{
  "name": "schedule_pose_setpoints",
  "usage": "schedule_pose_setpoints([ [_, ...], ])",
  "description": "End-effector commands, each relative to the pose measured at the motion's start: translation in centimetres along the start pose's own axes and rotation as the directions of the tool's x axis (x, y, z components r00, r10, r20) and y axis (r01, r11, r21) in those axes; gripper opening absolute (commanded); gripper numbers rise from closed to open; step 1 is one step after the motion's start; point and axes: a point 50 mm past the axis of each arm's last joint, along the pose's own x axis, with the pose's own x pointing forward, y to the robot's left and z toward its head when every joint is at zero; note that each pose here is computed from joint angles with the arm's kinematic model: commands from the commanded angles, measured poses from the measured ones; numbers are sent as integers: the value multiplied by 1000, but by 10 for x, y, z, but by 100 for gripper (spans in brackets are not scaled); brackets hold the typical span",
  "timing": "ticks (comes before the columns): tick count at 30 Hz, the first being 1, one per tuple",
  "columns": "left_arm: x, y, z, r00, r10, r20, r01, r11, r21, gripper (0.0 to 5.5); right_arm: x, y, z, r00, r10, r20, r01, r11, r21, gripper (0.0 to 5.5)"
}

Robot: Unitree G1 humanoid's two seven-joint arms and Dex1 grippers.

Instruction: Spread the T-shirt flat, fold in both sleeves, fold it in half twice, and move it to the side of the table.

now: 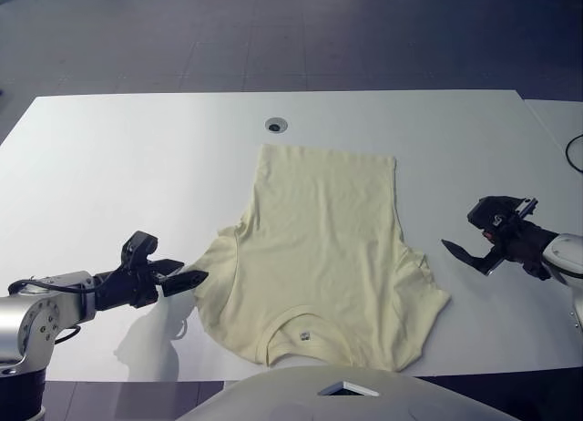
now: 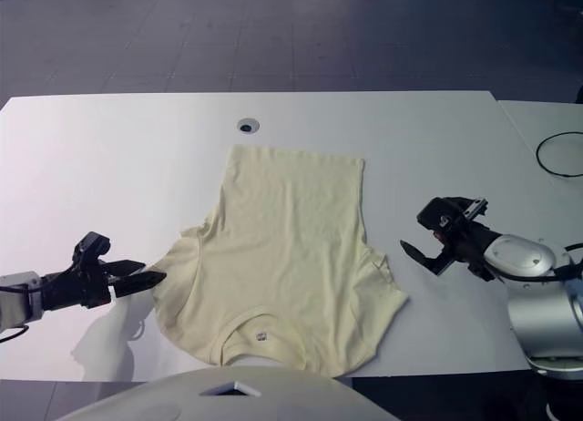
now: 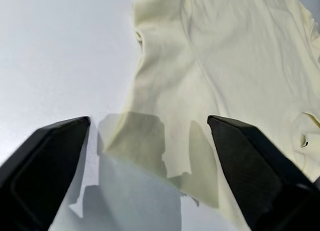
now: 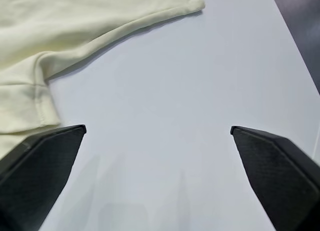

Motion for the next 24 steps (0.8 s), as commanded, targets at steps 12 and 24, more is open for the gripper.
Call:
schedule_pose_setpoints([
  [12,13,6,-27,992,47,-116,-47,999,3,166,4,-3,4,1000,2,9,-2,1000,-30,540],
  [24,18,9,-27,988,69,-135,-61,996,62,1,5,-4,5,1000,-8,15,9,999,-44,540],
])
